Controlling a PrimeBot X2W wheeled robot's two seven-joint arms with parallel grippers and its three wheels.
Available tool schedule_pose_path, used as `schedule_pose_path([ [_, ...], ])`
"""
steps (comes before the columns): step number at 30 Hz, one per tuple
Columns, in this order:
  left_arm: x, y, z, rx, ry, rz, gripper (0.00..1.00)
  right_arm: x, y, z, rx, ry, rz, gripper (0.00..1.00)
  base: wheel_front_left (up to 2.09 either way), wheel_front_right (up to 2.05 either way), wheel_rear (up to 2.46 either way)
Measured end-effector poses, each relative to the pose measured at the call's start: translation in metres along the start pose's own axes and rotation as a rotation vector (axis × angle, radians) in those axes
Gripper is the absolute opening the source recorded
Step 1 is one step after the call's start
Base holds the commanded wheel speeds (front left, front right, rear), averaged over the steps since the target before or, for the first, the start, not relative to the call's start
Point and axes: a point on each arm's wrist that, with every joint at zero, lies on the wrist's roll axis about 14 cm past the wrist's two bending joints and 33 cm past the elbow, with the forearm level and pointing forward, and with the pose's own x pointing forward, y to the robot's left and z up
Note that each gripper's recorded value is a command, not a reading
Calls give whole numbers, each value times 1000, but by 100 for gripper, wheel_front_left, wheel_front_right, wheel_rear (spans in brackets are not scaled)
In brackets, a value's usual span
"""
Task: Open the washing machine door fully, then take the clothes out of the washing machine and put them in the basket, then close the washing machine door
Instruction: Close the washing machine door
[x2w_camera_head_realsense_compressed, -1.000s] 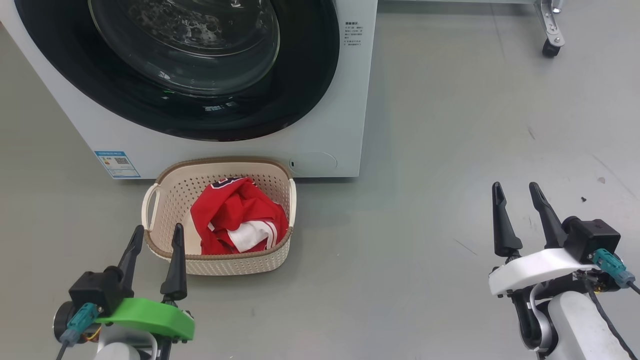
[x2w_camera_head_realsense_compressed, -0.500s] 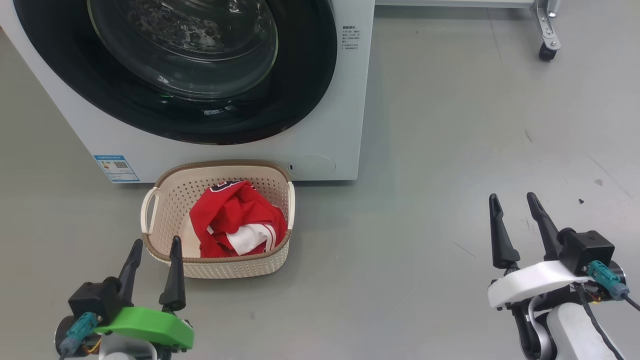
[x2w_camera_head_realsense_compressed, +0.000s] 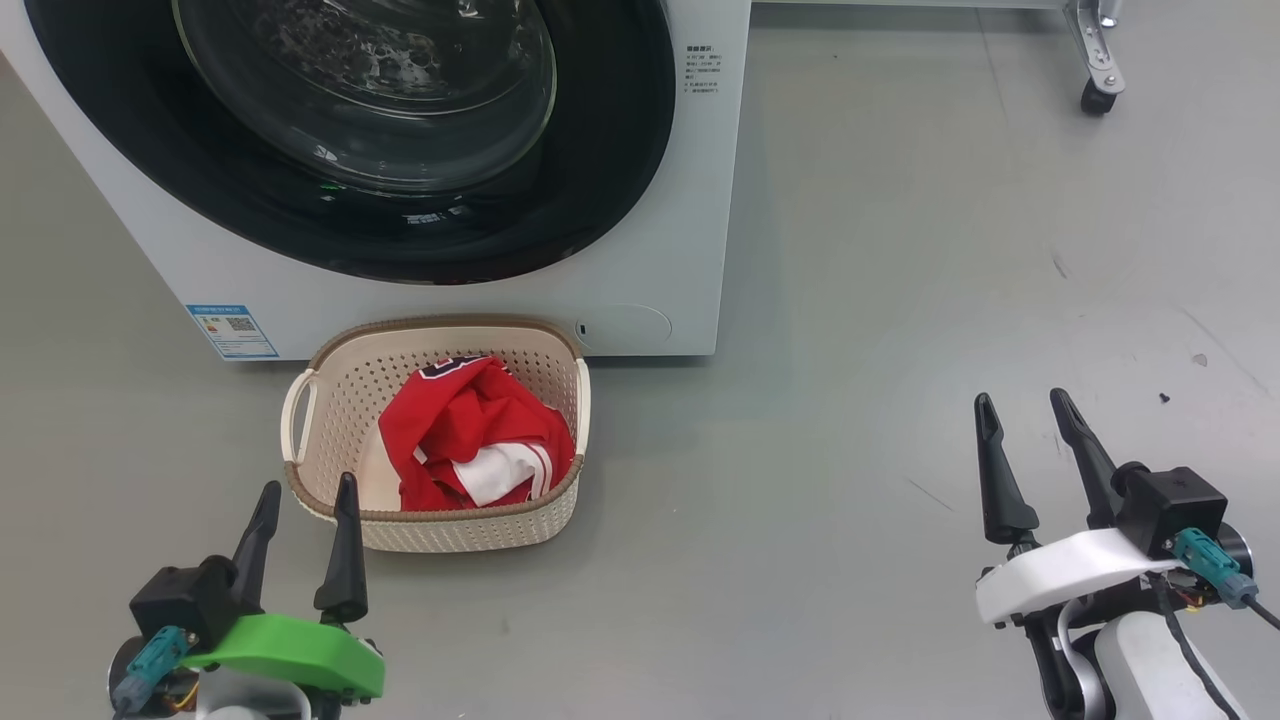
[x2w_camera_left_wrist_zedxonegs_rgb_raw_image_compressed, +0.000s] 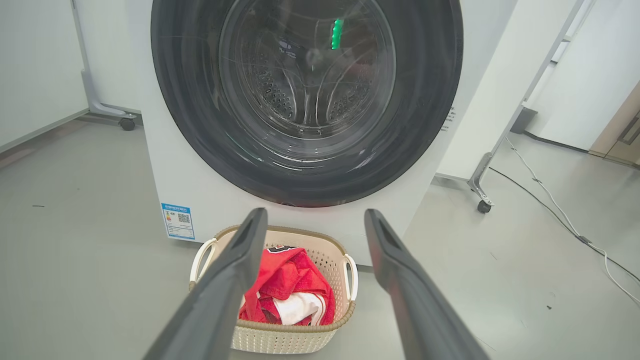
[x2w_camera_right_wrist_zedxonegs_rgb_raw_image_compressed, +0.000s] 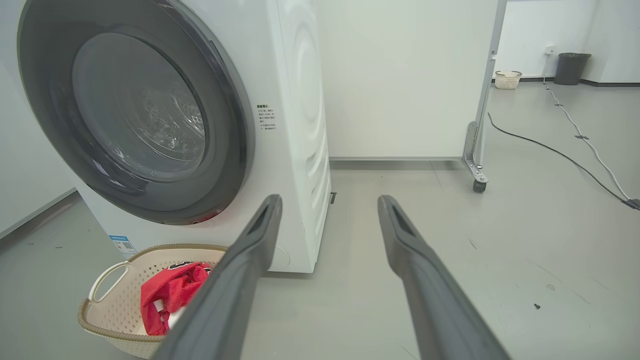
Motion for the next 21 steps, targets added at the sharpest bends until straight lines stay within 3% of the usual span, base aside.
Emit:
schedule_pose_path([
  [21, 1, -4, 0, -21, -1, -11, 100, -2, -2, 3, 0, -12, -14, 100, 0, 0, 0],
])
